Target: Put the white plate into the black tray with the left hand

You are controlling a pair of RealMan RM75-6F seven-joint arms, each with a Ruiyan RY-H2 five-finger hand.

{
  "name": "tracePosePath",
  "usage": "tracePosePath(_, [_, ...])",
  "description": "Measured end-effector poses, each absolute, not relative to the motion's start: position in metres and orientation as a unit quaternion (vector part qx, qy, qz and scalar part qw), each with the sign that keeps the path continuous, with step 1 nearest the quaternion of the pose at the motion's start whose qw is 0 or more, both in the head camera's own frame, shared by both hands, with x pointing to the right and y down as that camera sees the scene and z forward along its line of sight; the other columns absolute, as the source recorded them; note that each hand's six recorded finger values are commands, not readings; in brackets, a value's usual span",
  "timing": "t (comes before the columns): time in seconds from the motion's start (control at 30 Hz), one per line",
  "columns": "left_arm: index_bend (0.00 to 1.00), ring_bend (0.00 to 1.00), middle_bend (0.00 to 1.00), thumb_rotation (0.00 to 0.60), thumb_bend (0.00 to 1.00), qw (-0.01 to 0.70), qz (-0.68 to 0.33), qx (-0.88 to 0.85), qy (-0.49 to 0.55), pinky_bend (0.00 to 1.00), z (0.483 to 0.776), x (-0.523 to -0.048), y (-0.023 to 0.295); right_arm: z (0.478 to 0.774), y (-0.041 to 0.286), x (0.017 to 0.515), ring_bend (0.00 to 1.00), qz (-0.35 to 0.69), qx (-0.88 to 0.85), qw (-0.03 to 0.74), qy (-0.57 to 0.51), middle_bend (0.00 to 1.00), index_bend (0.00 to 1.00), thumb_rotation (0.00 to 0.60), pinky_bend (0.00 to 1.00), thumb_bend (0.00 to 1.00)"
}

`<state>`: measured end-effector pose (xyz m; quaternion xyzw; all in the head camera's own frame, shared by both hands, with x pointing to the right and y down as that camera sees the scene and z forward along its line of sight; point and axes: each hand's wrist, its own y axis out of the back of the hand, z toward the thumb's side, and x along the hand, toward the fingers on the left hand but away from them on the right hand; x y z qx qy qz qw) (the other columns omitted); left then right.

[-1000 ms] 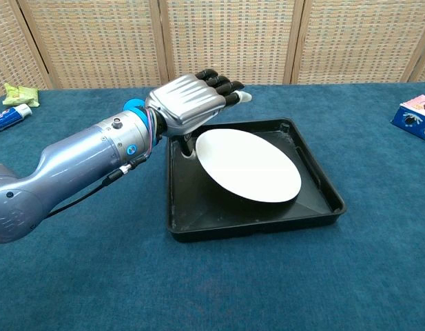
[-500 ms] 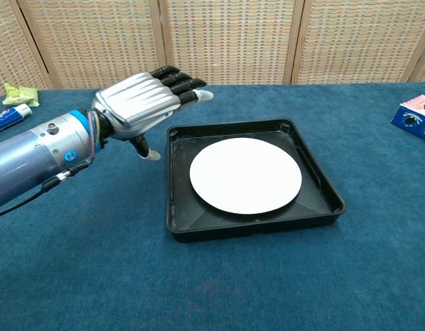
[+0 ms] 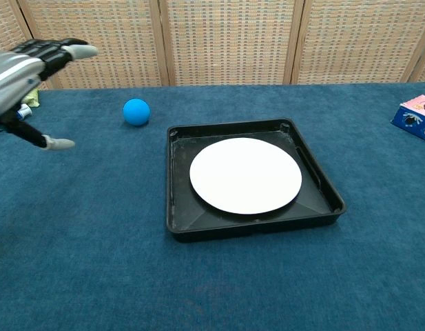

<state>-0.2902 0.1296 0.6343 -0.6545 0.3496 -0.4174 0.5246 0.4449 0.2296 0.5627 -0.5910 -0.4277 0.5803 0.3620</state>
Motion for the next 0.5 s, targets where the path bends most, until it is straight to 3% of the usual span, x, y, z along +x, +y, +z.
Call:
tracePosePath(0.33, [0.00, 0.00, 0.00, 0.600, 0.00, 0.455, -0.495, -0.636, 0.378, 0.00, 0.608, -0.371, 0.207, 0.560, 0.234, 0.429, 0.00, 0.577, -0.600, 0.370, -0.413, 0.00, 0.07, 0.600, 0.00, 0.17])
tracePosePath(0.5, [0.00, 0.00, 0.00, 0.600, 0.00, 0.453, -0.518, -0.621, 0.376, 0.00, 0.596, -0.394, 0.220, 0.558, 0.236, 0.423, 0.00, 0.574, -0.605, 0.375, -0.405, 0.00, 0.07, 0.600, 0.00, 0.17])
